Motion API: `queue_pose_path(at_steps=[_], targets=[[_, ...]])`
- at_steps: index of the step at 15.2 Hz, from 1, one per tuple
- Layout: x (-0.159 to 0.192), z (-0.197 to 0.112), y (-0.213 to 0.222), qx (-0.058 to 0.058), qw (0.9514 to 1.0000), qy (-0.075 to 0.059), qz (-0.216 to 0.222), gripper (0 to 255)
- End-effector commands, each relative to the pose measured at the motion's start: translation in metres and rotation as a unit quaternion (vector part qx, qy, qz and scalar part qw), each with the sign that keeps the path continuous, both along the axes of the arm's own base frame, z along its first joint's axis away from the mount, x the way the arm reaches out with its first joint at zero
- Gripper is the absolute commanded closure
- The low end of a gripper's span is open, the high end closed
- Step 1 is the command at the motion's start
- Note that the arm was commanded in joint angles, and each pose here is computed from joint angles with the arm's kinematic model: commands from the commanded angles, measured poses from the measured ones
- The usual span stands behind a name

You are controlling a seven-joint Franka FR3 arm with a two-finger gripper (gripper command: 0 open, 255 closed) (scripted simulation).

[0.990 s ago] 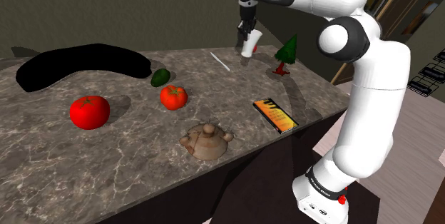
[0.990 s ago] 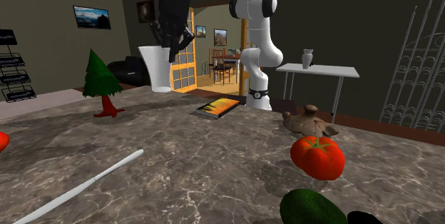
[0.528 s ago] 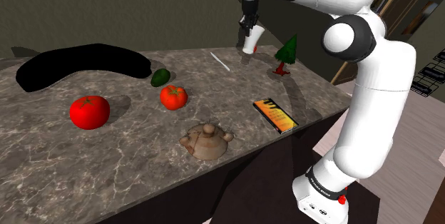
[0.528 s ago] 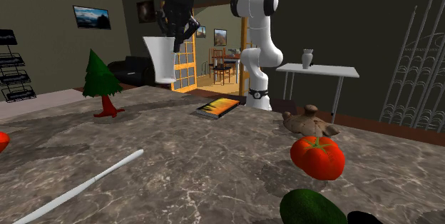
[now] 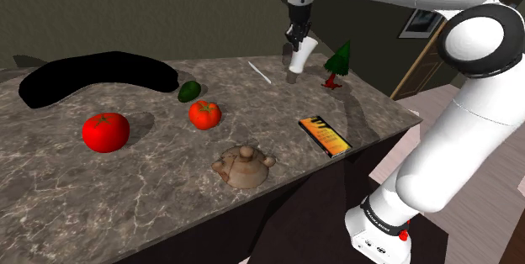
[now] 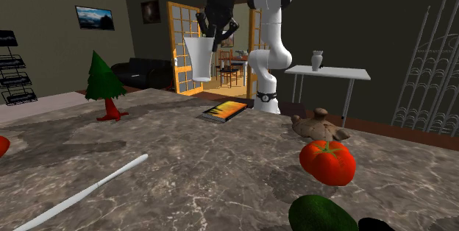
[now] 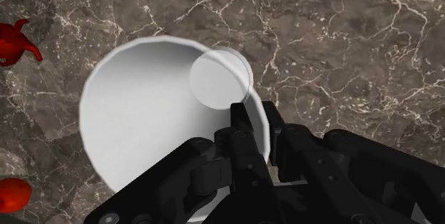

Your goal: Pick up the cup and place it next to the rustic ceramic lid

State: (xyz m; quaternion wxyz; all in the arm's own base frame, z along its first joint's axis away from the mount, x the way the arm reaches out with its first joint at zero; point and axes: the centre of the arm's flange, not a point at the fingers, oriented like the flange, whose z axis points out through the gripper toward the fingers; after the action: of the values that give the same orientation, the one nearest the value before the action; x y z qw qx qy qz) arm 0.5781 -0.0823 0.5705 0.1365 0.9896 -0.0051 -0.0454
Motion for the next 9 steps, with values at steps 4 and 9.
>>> queue_pose_path(at_steps=[4, 9], targets=[[-0.047, 0.000, 0.049, 0.000, 1.0000, 0.000, 0.000, 255], [-0.094, 0.001, 0.096, 0.000, 1.0000, 0.000, 0.000, 255]])
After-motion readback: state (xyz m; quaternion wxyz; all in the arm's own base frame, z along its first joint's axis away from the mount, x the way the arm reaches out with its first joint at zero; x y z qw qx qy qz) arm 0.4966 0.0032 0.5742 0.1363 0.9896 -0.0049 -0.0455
